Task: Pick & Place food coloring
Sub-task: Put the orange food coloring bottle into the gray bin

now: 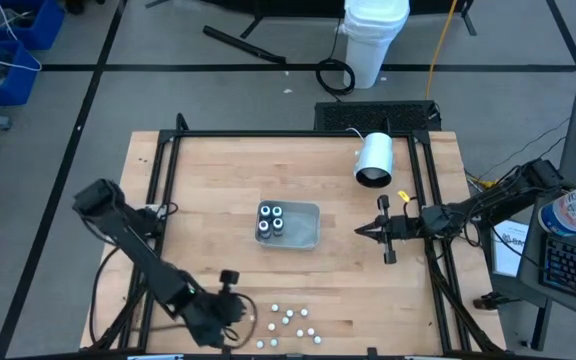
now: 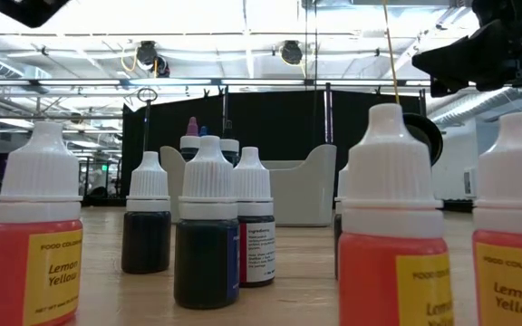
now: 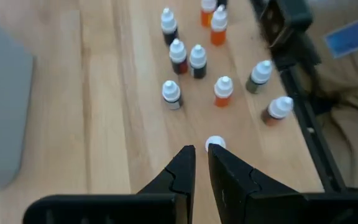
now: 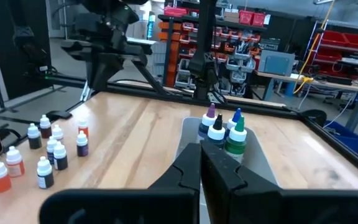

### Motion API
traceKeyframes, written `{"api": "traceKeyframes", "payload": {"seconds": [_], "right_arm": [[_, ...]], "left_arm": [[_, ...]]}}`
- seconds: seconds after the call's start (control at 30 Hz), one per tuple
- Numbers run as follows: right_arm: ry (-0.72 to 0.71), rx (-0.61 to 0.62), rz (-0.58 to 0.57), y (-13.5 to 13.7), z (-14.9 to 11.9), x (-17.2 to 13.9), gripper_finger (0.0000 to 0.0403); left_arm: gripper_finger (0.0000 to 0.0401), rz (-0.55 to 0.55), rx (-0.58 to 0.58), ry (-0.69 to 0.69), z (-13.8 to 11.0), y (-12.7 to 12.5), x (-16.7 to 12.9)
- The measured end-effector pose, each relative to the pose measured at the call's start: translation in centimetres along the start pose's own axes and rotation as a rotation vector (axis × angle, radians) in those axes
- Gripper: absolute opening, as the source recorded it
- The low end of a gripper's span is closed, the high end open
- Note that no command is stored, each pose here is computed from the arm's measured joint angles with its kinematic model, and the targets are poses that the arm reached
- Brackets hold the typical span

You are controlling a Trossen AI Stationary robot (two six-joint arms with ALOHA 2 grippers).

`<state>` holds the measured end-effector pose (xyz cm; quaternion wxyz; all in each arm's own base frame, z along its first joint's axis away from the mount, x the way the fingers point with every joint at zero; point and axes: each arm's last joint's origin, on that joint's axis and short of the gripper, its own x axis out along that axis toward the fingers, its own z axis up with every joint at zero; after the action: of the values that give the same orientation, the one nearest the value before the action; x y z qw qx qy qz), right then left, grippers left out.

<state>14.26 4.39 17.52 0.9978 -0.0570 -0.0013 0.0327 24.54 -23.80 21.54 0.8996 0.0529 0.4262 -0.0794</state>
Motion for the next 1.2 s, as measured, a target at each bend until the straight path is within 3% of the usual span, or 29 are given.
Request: {"api": "traceKeyframes", "payload": {"seconds": [0.17,0.4,0.6,0.77,1.2], "right_arm": [[0.006,-0.008,0.002,0.0,-0.1,0.0,0.0],[0.006,-0.042,0.002,0.0,-0.1,0.0,0.0],[0.005,-0.029,0.002,0.0,0.0,0.0,0.0],[0.005,-0.001,0.003,0.0,-0.1,0.0,0.0],[0.005,0.022,0.003,0.0,0.0,0.0,0.0]], "left_arm": [[0.0067,-0.006,-0.045,0.099,1.5,-0.2,2.0],[0.0165,-0.154,-0.128,0.18,2.4,0.4,3.3],[0.0222,-0.143,-0.103,0.166,2.3,0.6,3.5],[0.0231,-0.121,-0.1,0.177,1.3,0.9,4.2],[0.021,-0.129,-0.062,0.152,0.8,0.5,5.6]]}}
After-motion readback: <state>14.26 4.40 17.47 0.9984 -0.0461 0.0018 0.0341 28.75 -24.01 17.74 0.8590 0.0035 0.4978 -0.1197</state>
